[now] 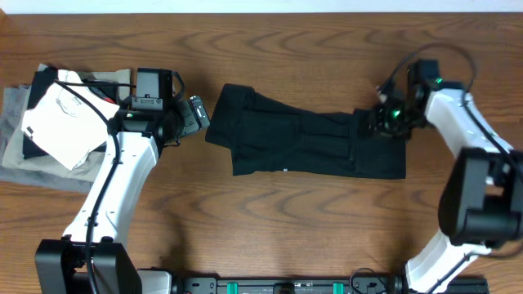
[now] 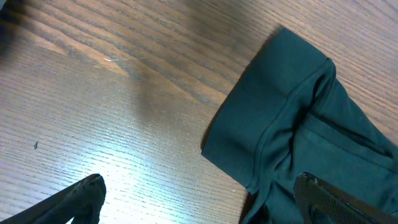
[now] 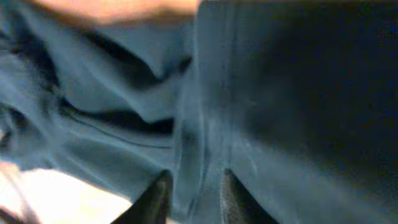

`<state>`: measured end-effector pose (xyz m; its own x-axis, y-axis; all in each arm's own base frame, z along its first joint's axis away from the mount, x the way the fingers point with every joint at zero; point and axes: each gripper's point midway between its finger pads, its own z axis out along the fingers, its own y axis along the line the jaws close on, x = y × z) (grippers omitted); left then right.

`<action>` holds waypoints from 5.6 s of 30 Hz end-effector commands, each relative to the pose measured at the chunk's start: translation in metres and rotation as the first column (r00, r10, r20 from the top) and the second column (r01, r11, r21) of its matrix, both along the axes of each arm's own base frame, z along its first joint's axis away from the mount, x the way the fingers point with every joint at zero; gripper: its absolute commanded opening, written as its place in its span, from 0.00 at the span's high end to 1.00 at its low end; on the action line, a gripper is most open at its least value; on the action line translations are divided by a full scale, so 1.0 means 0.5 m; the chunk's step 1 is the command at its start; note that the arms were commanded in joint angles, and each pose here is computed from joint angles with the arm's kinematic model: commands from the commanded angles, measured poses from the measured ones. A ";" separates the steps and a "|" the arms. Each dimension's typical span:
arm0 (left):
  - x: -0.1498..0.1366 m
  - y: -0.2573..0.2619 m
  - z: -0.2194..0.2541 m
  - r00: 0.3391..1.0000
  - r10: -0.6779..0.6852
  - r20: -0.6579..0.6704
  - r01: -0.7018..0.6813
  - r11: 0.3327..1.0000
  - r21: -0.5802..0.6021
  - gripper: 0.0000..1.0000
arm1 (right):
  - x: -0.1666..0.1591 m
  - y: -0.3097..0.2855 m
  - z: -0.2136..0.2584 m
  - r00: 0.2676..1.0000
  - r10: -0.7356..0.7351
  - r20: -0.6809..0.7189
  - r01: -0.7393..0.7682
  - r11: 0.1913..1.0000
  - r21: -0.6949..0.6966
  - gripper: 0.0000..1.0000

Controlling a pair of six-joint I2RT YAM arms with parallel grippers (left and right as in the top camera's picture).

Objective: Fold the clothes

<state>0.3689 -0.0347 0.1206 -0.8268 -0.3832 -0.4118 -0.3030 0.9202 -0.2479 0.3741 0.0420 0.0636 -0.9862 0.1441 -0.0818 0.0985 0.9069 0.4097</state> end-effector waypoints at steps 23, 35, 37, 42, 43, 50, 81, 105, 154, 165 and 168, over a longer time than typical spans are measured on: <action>-0.012 0.010 -0.013 1.000 0.007 -0.026 -0.006 1.000 0.016 0.02 | -0.084 -0.231 -0.052 0.987 -0.155 0.052 0.153 0.988 0.033 0.46; -0.013 0.010 -0.013 1.000 0.007 -0.029 -0.006 1.000 0.016 0.02 | -0.096 -0.174 -0.141 0.985 -0.155 -0.069 0.167 0.959 0.229 0.46; -0.013 0.010 -0.013 1.000 0.007 -0.029 -0.007 1.000 0.016 0.02 | -0.100 -0.167 -0.155 0.983 -0.156 -0.092 0.174 0.952 0.250 0.47; -0.013 0.010 -0.013 1.000 0.007 -0.029 -0.007 1.000 0.016 0.02 | -0.112 -0.151 -0.194 0.979 -0.142 -0.145 0.178 0.946 0.273 0.50; -0.014 0.010 -0.014 1.000 0.007 -0.029 -0.006 1.000 0.015 0.02 | -0.113 -0.150 -0.200 0.979 -0.141 -0.150 0.179 0.945 0.274 0.53; -0.016 0.010 -0.015 0.999 0.007 -0.034 -0.006 1.000 0.016 0.02 | -0.104 -0.161 -0.210 0.971 -0.181 -0.159 0.217 0.944 0.249 0.97; -0.014 0.010 -0.014 1.000 0.007 -0.029 -0.006 1.000 0.016 0.02 | -0.149 -0.354 0.027 0.907 -0.410 -0.092 0.332 0.834 -0.441 0.99; -0.014 0.010 -0.014 1.000 0.007 -0.030 -0.006 1.000 0.016 0.02 | -0.094 -0.098 0.026 0.992 -0.082 -0.098 0.034 0.910 -0.412 0.99; -0.014 0.010 -0.014 1.000 0.007 -0.030 -0.006 1.000 0.016 0.02 | -0.202 0.086 -0.082 0.971 0.025 -0.236 -0.041 0.997 -0.063 0.99; -0.014 0.010 -0.014 1.000 0.007 -0.031 -0.006 1.000 0.016 0.02 | -0.138 0.091 -0.029 0.992 0.019 -0.127 -0.029 0.996 -0.081 0.99; -0.017 0.010 -0.018 0.999 0.007 -0.036 -0.006 1.000 0.016 0.02 | -0.111 0.039 0.045 0.997 -0.024 -0.071 0.009 0.980 -0.198 0.99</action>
<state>0.3647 -0.0344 0.1179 -0.8345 -0.3826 -0.3965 -0.3077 0.9205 -0.2408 0.2891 0.0841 0.0404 -0.9871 0.1096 0.1165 0.1391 0.9478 0.2869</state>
